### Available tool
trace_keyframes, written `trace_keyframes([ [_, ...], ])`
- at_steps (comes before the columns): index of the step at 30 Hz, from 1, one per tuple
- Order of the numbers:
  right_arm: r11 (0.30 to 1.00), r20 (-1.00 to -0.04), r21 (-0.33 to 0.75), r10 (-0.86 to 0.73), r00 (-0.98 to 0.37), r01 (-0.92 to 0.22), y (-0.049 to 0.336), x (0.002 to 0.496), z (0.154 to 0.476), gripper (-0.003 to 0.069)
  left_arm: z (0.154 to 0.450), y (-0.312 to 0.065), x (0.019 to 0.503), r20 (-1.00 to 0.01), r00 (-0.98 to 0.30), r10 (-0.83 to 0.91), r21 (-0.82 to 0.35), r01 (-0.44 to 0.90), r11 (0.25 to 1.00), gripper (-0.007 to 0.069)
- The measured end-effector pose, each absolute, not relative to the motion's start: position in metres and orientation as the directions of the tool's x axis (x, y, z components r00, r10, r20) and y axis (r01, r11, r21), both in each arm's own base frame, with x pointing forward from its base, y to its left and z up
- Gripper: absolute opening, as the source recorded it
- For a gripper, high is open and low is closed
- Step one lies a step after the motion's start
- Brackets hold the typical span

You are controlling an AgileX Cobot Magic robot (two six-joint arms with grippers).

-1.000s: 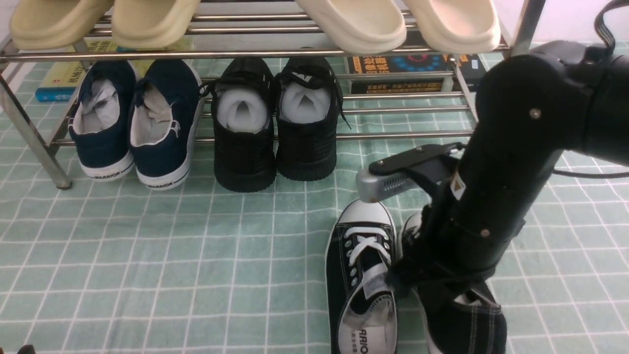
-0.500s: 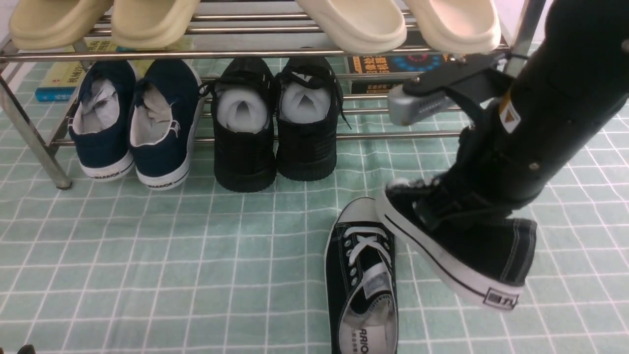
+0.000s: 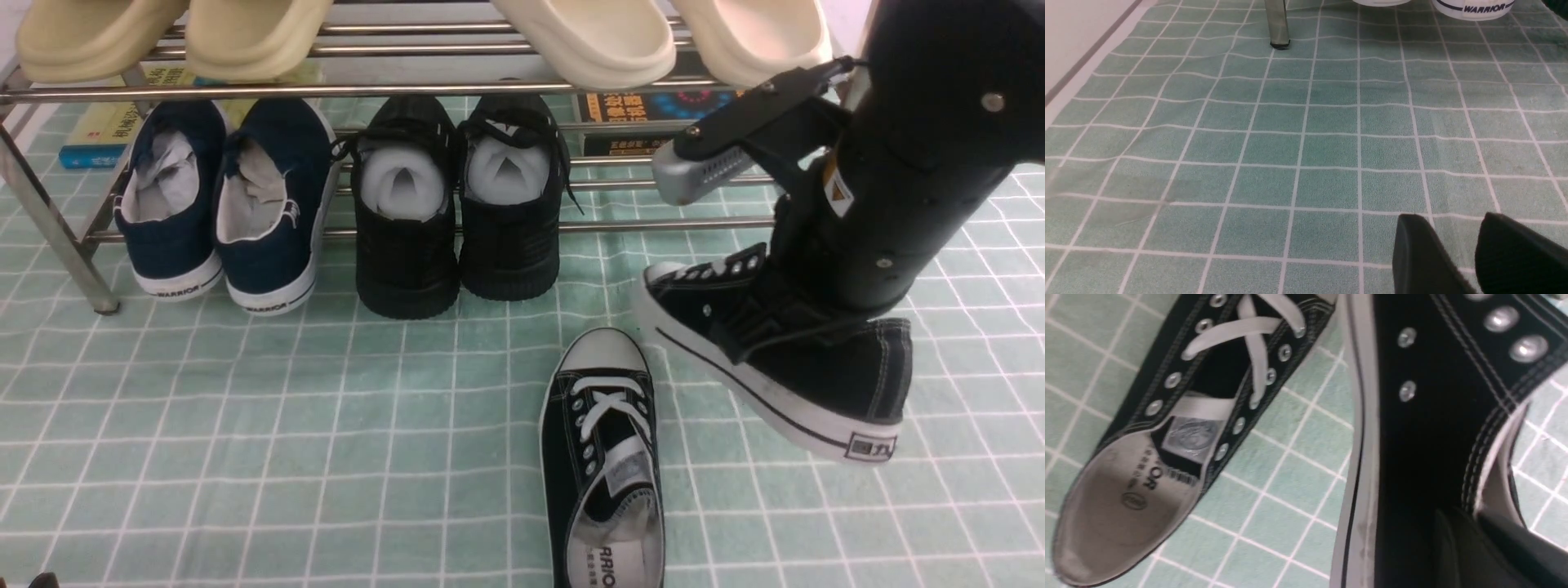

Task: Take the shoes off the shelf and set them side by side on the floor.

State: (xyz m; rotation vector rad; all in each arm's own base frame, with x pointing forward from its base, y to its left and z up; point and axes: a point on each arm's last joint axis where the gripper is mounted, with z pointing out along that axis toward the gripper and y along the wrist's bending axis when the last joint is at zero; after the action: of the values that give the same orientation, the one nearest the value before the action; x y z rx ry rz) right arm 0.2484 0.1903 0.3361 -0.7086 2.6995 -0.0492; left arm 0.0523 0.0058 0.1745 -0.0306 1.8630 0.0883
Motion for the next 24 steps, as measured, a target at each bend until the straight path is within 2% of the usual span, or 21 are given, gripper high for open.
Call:
trace_keyframes([
  [6,0.873,-0.317,-0.134,-0.486,-0.814,-0.469,0.189,0.248,0.336,0.0024,0.175,0.006,0.052,-0.957,-0.290,0.024,0.045,-0.066,0.997,0.0243],
  [9,0.876,-0.311,-0.105,-0.479,-0.821,-0.471,0.192,0.248,0.335,0.0025,0.175,0.006,0.052,-0.957,-0.290,0.024,0.045,-0.066,0.997,0.0243],
  [12,0.878,-0.280,-0.066,-0.473,-0.835,-0.475,0.198,0.249,0.326,0.0025,0.175,0.006,0.052,-0.957,-0.290,0.024,0.045,-0.066,0.997,0.0243],
  [16,0.876,-0.256,-0.067,-0.477,-0.841,-0.477,0.203,0.254,0.315,0.0025,0.175,0.006,0.052,-0.957,-0.290,0.024,0.045,-0.066,0.997,0.0243],
  [19,0.874,-0.257,-0.083,-0.484,-0.837,-0.479,0.203,0.256,0.314,0.0027,0.175,0.006,0.052,-0.957,-0.290,0.024,0.045,-0.066,0.997,0.0243],
  [24,0.873,-0.307,-0.104,-0.484,-0.819,-0.477,0.194,0.250,0.330,0.0029,0.175,0.006,0.052,-0.957,-0.290,0.025,0.046,-0.066,0.997,0.0243],
])
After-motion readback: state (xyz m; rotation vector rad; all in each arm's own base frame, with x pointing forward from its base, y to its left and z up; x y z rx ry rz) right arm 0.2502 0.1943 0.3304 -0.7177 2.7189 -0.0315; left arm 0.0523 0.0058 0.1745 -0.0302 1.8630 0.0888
